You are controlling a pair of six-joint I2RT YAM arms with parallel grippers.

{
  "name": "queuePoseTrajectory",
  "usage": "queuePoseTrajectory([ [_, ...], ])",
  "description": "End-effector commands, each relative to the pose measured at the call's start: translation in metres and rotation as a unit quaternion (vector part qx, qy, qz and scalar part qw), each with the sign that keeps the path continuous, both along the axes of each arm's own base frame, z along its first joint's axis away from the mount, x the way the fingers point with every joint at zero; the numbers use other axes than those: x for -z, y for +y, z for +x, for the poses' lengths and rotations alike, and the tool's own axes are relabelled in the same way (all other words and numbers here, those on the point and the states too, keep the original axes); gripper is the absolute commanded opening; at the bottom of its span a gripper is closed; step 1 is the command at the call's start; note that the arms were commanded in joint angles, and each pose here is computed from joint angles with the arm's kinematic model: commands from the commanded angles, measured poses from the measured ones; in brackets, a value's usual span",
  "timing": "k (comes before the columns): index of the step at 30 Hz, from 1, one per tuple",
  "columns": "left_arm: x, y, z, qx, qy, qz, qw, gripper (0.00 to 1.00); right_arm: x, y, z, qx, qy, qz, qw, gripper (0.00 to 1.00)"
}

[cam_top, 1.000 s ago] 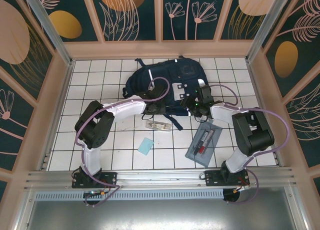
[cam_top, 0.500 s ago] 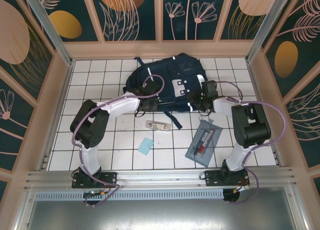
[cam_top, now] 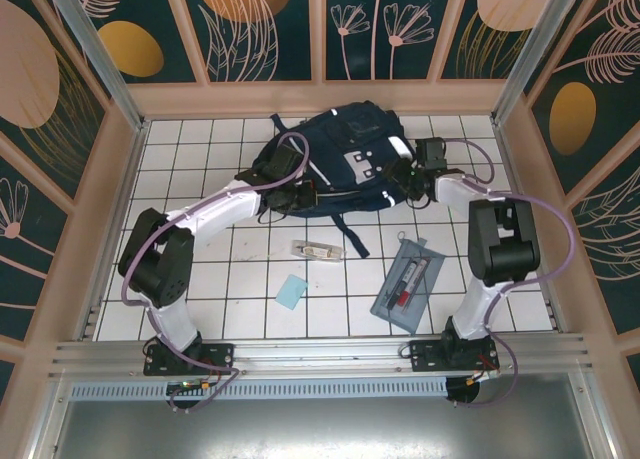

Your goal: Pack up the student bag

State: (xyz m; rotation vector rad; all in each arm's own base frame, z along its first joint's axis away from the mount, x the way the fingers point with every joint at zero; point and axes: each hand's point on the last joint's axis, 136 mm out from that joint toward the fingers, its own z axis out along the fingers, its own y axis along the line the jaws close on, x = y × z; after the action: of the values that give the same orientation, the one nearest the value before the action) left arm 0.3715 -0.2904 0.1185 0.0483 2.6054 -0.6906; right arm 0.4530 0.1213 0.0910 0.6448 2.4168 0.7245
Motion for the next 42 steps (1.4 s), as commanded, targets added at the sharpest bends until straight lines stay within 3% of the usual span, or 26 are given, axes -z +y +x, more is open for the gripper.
queuePoseTrajectory([
  [1, -0.061, -0.04, 0.005, 0.018, -0.034, -0.133, 0.99, 0.0, -0.058, 0.03, -0.023, -0.044, -0.039, 0.073, 0.996, 0.62],
  [7, -0.089, -0.077, 0.011, 0.041, -0.058, -0.174, 0.982, 0.0, -0.077, 0.073, -0.068, -0.084, -0.034, 0.162, 0.983, 0.64],
  [12, -0.102, -0.101, 0.012, 0.053, -0.064, -0.201, 0.976, 0.0, -0.075, 0.097, -0.084, -0.092, -0.022, 0.221, 0.971, 0.66],
  [23, -0.1, -0.116, -0.015, 0.074, -0.042, -0.237, 0.968, 0.0, -0.059, 0.084, -0.053, -0.015, -0.036, 0.249, 0.968, 0.62],
  [26, -0.1, -0.115, -0.024, 0.079, -0.038, -0.249, 0.964, 0.0, -0.047, 0.089, -0.043, -0.014, -0.028, 0.249, 0.968, 0.48],
  [28, -0.1, -0.113, -0.028, 0.083, -0.036, -0.248, 0.965, 0.0, -0.041, 0.093, -0.04, -0.015, -0.023, 0.257, 0.966, 0.25],
  [31, -0.095, -0.105, -0.027, 0.078, -0.045, -0.221, 0.971, 0.0, -0.038, 0.097, -0.04, -0.023, -0.023, 0.264, 0.964, 0.0],
  [35, -0.08, -0.085, -0.012, 0.051, -0.062, -0.173, 0.982, 0.0, -0.042, 0.097, -0.047, -0.034, -0.03, 0.25, 0.967, 0.0],
  [42, -0.043, -0.01, 0.053, -0.04, -0.093, -0.069, 0.992, 0.0, -0.054, 0.091, -0.067, -0.062, -0.04, 0.219, 0.973, 0.0],
])
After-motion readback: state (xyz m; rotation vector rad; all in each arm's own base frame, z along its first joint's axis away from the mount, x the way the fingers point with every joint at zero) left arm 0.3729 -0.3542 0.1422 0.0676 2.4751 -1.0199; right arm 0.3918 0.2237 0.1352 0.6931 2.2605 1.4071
